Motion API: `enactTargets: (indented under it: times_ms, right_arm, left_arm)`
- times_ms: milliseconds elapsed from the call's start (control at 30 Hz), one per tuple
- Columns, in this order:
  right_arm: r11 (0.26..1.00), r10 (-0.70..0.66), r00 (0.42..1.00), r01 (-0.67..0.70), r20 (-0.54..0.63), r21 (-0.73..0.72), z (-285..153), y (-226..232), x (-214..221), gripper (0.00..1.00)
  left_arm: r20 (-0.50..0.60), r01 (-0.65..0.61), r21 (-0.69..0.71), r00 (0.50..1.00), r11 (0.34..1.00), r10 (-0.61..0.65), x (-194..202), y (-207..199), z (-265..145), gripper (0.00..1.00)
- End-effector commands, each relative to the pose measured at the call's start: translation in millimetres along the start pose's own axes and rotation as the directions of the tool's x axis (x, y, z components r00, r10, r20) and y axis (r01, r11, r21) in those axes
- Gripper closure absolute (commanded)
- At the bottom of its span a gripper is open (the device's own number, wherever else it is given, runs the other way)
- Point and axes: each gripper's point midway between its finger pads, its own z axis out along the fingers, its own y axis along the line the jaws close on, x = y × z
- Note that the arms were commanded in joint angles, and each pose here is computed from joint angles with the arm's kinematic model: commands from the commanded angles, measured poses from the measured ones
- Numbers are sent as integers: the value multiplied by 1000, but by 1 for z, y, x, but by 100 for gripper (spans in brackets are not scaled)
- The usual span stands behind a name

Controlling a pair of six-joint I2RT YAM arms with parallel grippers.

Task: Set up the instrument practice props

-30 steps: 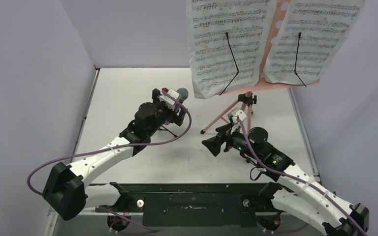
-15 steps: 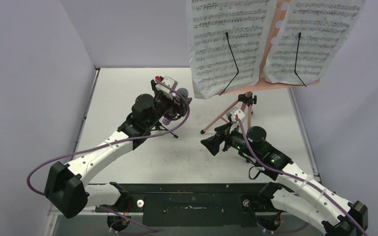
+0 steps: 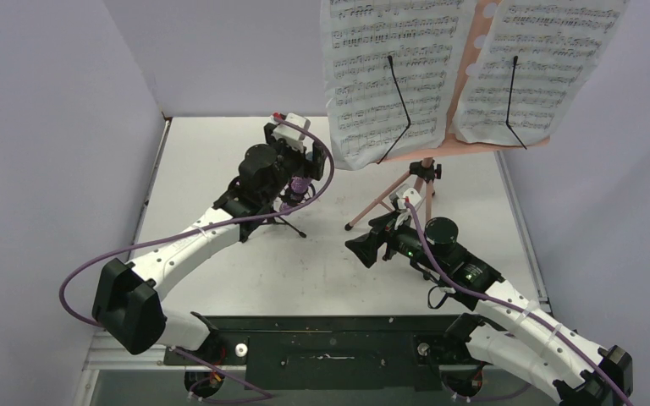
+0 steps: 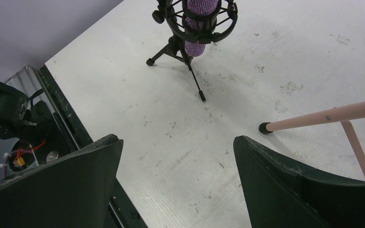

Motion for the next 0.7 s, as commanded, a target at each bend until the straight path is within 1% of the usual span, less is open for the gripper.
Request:
enactTargets:
  times_ms: [0,267,400,500,667]
  right_arm:
    - [999,-21,996,23,85,-23,0,7,-27,10]
    - [999,-19,997,22,77,-33,3,8,-25,10]
    - [999,-15,997,18,77,-40,4,9,-24,10]
    - [999,-13,997,16,78,-43,4,10,-25,10]
    - [999,-17,997,20,77,-36,3,9,-26,10]
  left_arm:
    - [-3,5,-54,1000,999,-5,-3,12,-4,24]
    - [-57,17,-99,998,995,-23,23,21,-16,26]
    - [-43,14,-99,999,995,-18,17,21,-17,26]
    - [-5,25,-84,1000,996,-25,1,18,-18,20]
    - [96,82,13,992,997,-83,-34,1,-27,0]
